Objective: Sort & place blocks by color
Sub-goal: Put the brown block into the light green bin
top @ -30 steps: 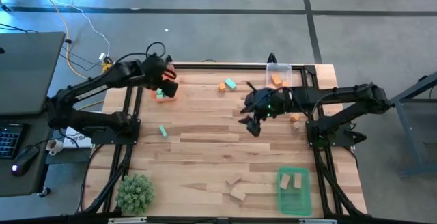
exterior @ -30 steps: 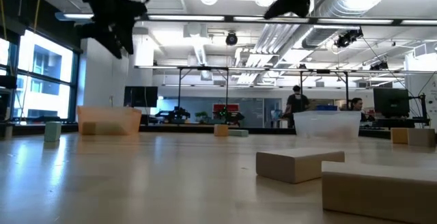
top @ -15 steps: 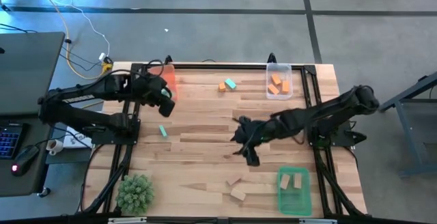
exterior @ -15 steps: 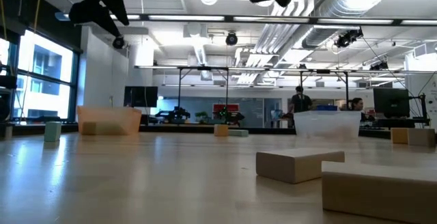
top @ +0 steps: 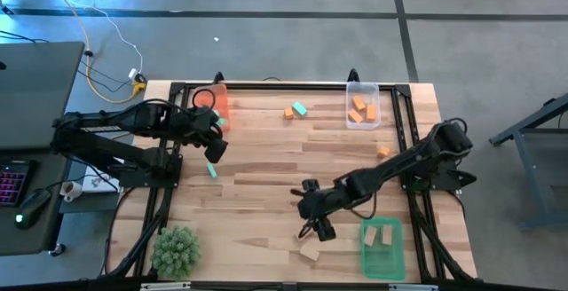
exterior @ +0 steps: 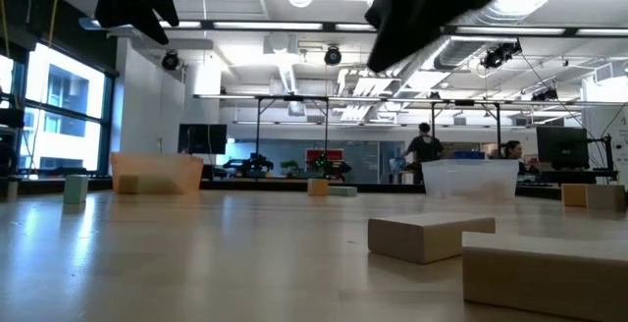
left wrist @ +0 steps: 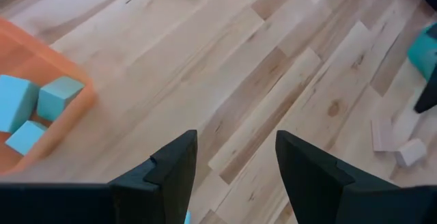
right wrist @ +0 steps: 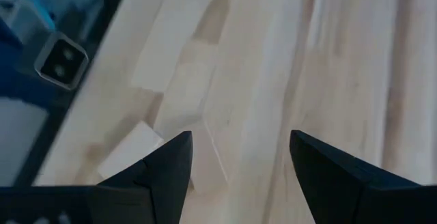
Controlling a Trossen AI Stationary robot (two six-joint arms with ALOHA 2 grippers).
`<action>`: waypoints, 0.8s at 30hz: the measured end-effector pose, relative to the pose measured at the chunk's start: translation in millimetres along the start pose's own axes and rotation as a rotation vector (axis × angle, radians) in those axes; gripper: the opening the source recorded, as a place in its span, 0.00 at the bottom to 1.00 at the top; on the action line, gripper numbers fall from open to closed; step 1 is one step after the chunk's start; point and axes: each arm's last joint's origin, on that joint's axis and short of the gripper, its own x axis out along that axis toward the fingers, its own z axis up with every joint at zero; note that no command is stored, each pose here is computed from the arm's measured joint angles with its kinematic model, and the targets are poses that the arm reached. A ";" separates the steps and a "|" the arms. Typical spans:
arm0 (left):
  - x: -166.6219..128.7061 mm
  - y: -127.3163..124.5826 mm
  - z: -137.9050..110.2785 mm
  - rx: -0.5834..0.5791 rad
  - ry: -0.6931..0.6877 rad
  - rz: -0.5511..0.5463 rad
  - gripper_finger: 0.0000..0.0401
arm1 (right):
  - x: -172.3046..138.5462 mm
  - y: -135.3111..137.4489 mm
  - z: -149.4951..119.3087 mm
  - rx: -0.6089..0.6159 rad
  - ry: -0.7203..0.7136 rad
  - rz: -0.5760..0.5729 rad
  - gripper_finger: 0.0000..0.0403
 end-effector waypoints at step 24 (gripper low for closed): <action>0.0 0.3 -2.3 0.011 0.013 0.017 0.46 | 77.9 15.9 -29.7 -0.110 0.126 0.066 0.58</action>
